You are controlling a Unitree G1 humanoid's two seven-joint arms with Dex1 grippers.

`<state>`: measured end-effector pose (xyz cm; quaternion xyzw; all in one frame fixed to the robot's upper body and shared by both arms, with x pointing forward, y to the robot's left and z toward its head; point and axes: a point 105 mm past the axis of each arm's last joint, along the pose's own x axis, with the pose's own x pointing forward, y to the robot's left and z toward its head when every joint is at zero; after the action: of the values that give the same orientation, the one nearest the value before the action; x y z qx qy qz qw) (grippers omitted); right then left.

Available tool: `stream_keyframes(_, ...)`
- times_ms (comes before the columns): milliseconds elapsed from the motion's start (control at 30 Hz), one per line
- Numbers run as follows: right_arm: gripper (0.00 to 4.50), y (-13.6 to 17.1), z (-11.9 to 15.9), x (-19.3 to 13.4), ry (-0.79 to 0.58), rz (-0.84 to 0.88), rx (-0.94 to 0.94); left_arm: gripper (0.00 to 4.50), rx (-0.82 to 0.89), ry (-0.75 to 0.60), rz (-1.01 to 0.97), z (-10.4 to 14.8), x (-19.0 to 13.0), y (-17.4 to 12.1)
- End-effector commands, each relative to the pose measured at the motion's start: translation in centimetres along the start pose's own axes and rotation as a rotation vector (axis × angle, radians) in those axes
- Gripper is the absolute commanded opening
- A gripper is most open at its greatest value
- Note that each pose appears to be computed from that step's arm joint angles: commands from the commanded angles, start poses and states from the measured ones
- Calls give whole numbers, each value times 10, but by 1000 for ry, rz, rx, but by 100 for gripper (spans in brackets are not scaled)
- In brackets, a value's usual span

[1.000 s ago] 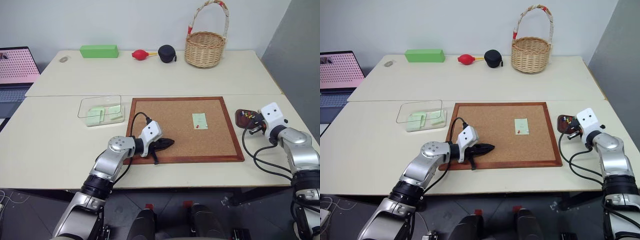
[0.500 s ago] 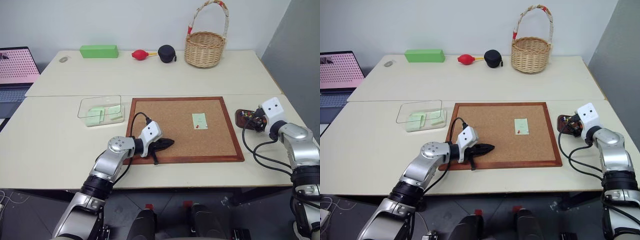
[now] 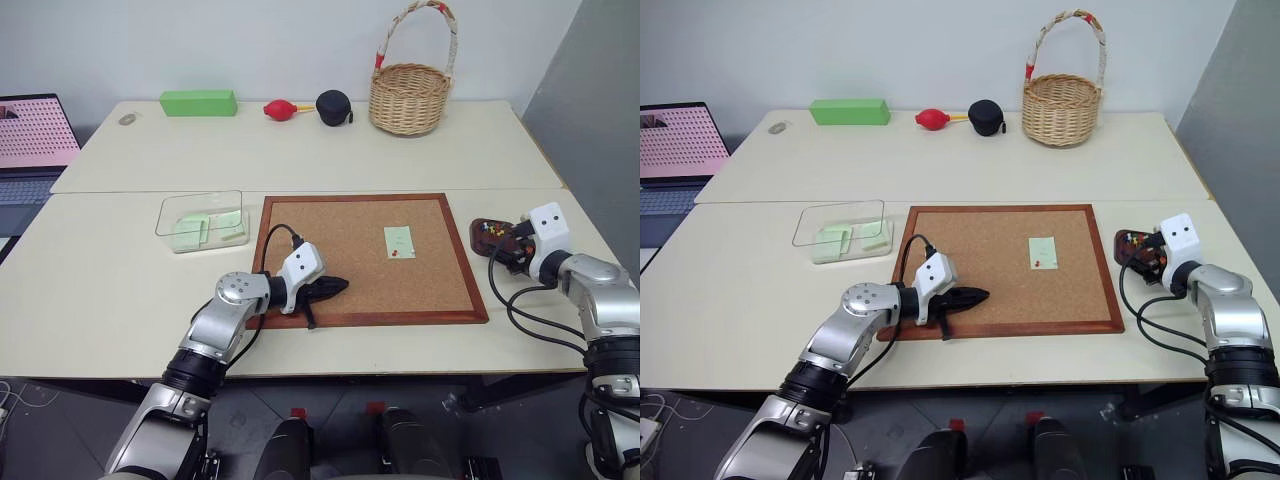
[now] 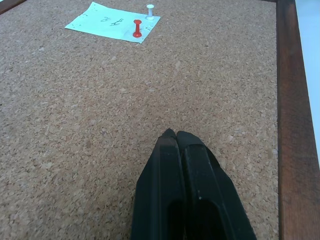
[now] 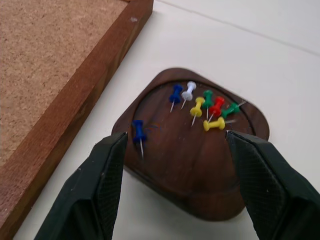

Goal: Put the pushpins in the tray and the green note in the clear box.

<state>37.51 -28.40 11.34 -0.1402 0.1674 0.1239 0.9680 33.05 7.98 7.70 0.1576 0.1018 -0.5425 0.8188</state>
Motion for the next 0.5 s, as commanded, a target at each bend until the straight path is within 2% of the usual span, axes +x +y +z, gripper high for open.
stream_keyframes(33, 331, 4, 40, -9, -180, 43, 8, 0, -18, 80, -3, -20, -3, -3)
stream_keyframes(167, 331, 48, 48, -15, -237, 259, 6, 0, -17, 81, -5, -21, -3, -3)
stream_keyframes(500, 331, 101, 44, 13, -272, 358, 17, 0, -8, 88, -6, -20, -4, -1)
